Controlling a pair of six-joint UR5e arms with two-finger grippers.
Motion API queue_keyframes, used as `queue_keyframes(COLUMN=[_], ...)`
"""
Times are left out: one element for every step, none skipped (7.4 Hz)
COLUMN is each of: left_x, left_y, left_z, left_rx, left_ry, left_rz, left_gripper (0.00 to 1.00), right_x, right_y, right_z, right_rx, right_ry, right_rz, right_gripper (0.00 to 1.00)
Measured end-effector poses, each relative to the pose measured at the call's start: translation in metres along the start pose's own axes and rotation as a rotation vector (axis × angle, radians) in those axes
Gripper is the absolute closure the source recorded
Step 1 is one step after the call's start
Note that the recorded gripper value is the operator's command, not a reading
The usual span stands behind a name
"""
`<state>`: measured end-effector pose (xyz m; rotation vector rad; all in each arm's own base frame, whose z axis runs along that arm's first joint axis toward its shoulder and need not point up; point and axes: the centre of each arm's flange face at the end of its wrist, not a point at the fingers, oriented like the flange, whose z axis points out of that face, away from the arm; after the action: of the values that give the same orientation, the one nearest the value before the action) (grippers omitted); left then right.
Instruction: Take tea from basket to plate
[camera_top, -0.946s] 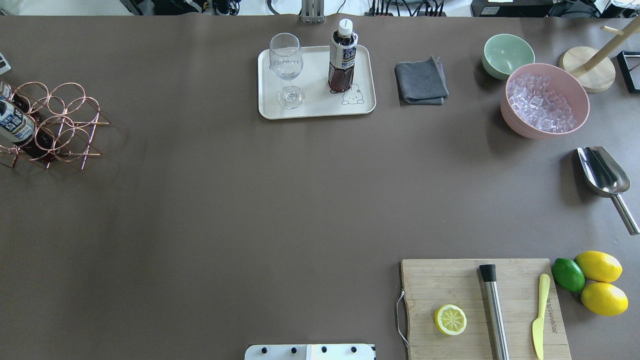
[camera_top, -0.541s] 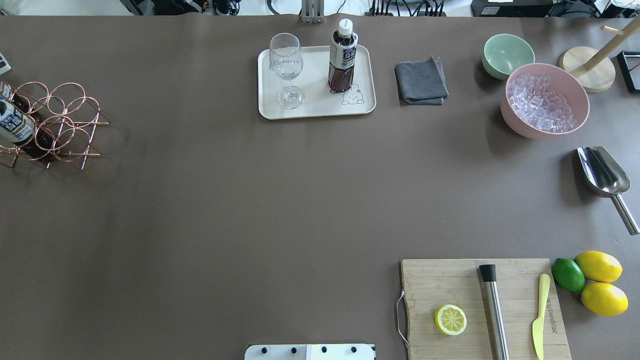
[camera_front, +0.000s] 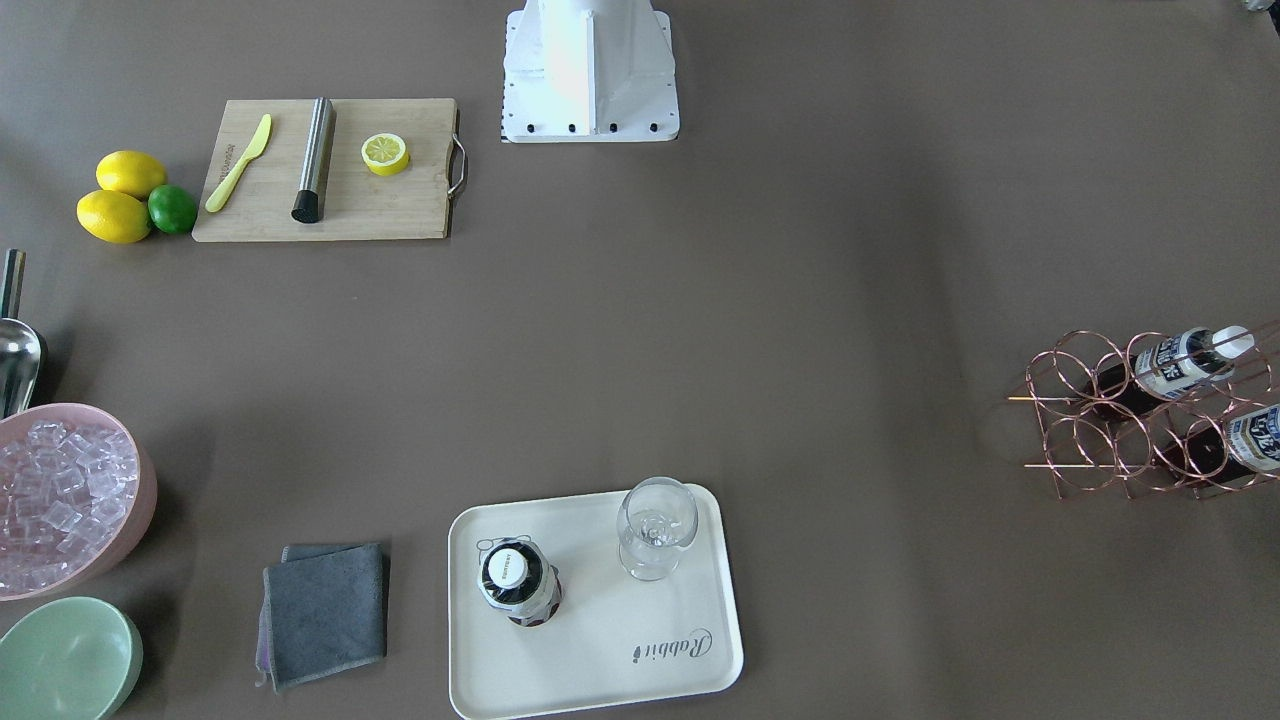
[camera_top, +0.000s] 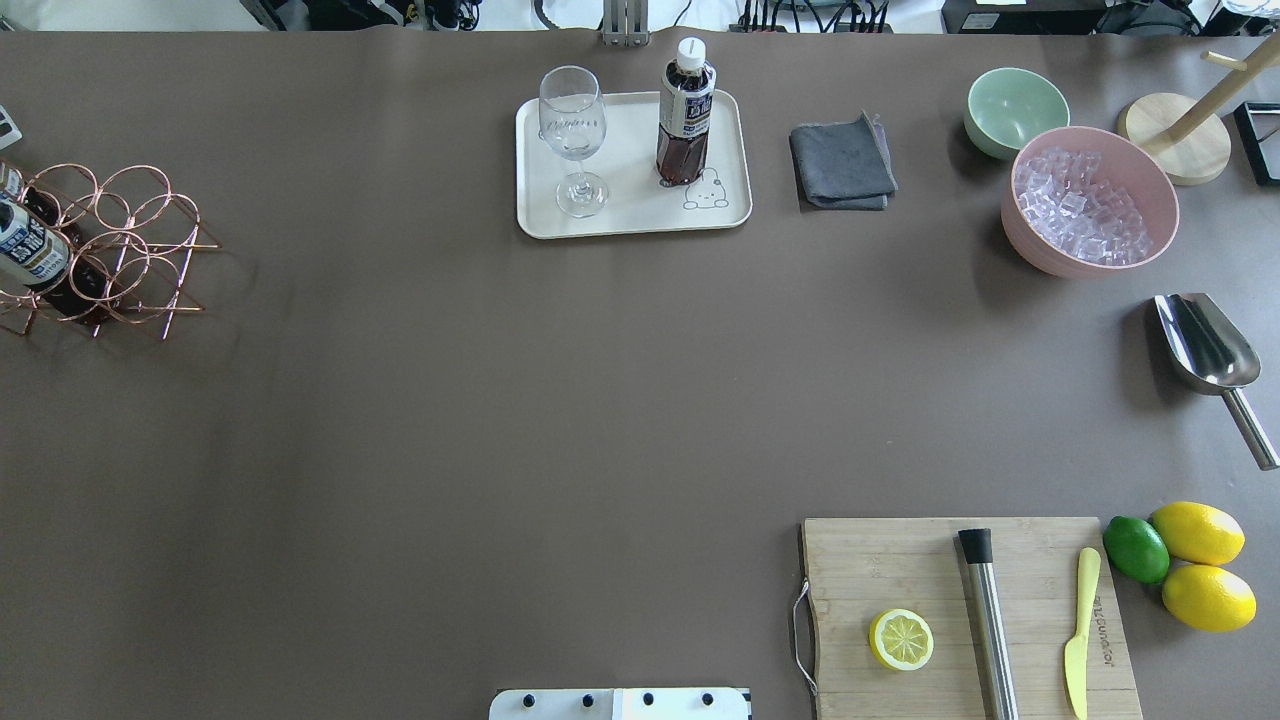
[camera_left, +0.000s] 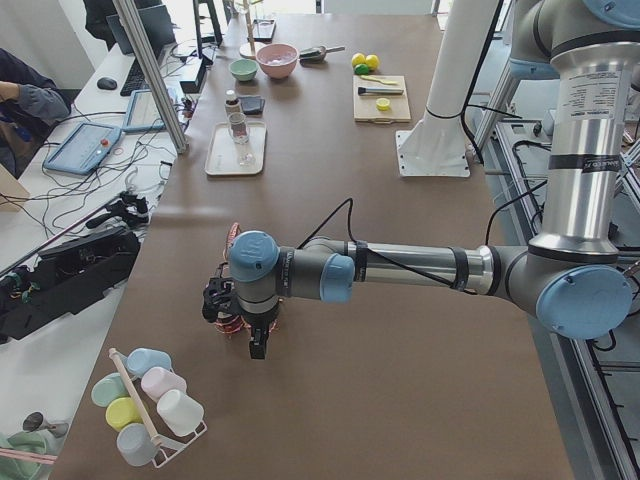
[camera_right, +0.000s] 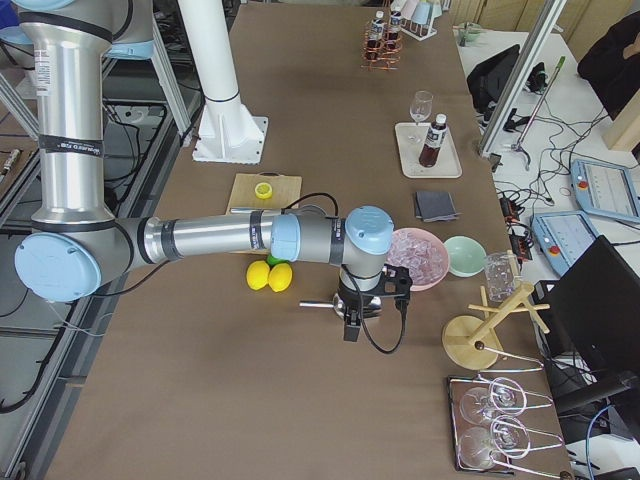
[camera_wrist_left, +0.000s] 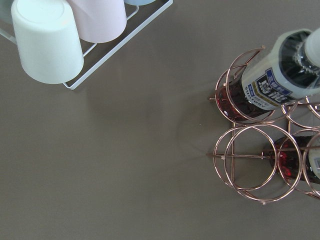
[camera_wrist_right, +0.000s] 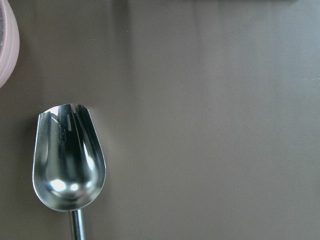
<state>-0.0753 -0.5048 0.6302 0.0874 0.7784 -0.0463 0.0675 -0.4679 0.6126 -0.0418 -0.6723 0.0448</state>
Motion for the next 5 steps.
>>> queue_keyframes(left_x=[-0.0006,-0.0007,-0.0015,-0.0015,-0.0019], left_y=[0.0003,0.0003,0.0008,0.0007,0.0009], left_z=[0.0006,0.0009,0.0016,0.0014,0.0018], left_rx=[-0.002,-0.002,-0.003,-0.003,-0.004], left_ry=[-0.001,-0.001,-0.001,-0.001,-0.001], left_rz=[-0.005,-0.007,-0.009,-0.009,-0.01], left_gripper=[0.03,0.03,0.03,0.03,0.03], right_x=[-0.0002,-0.0003,-0.0003,-0.0004,-0.0006], right_y=[0.0001,0.0001,0.0001,0.0001,0.0], right_z=[-0.0002,-0.0003,-0.0004,-0.0004,-0.0001], right_rx=[0.0,0.001,0.001,0.001,0.0], right_ry=[0.0,0.0,0.0,0.0,0.0], right_rz=[0.0,-0.001,-0.001,-0.001,-0.001], right_gripper=[0.0,0.0,0.0,0.0,0.0])
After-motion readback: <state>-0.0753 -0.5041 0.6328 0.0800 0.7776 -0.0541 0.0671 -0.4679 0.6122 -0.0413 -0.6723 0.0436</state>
